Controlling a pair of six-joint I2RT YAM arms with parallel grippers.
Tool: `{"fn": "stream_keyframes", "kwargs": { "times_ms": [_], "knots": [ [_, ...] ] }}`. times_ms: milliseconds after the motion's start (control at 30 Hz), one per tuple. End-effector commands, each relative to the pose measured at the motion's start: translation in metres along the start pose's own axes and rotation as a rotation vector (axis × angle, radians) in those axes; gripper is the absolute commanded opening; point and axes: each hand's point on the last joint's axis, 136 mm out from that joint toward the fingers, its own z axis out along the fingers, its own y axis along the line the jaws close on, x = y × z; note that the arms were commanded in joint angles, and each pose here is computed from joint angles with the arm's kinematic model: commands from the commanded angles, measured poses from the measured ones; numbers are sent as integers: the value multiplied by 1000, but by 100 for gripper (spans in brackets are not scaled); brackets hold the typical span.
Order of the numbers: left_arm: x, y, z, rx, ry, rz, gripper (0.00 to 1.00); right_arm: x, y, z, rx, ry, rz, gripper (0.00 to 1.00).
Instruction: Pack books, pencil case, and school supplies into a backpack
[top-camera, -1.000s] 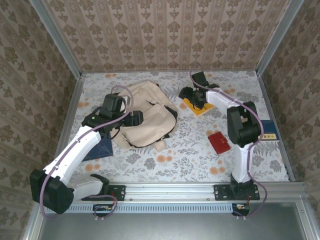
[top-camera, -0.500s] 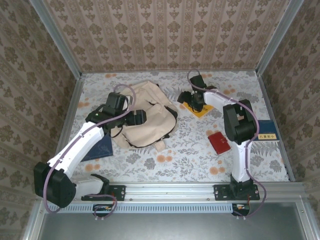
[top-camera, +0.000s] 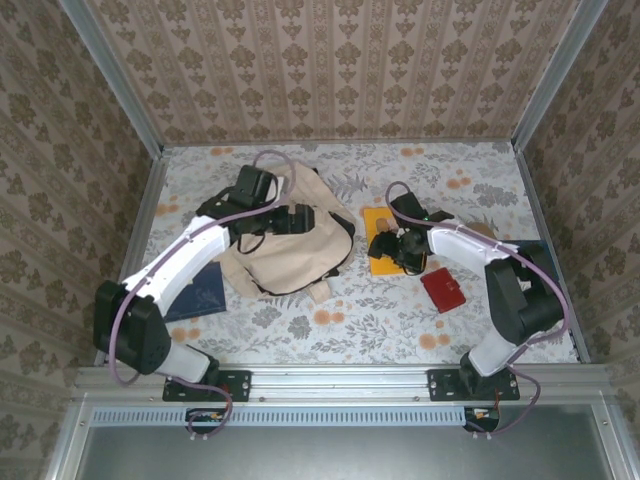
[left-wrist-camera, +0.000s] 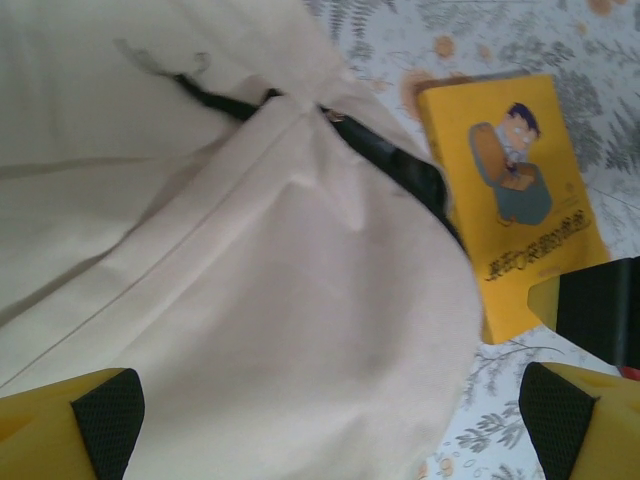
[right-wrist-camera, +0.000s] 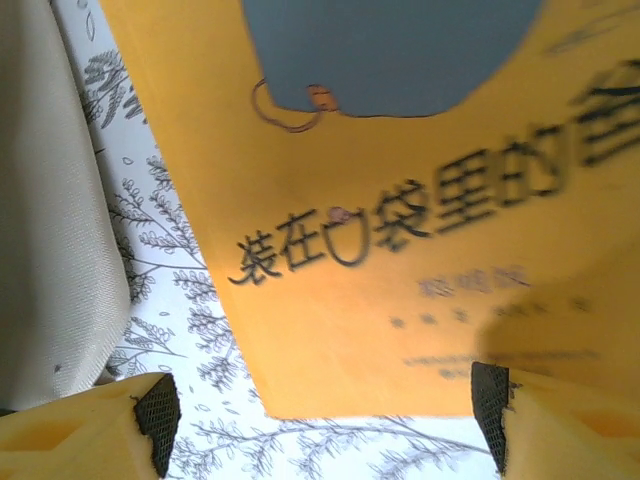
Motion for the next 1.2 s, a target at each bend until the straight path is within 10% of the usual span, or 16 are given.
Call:
{"fn": "stream_keyframes", "kwargs": {
  "times_ms": [0,567,967,1167],
  "knots": [
    [-10,-40,5,90,-4,68,100,-25,-20,-29,83,-80,-16,81],
    [33,-135,116,126,176,-94,73,-75,-56,7,74,26,-76,64],
    [61,-134,182,50,287,-133,34,-69,-67,23,102,82,-97,56],
    [74,-102,197,-103,299,-118,34,-64,-71,26,114,100,-105,56]
  ]
}}
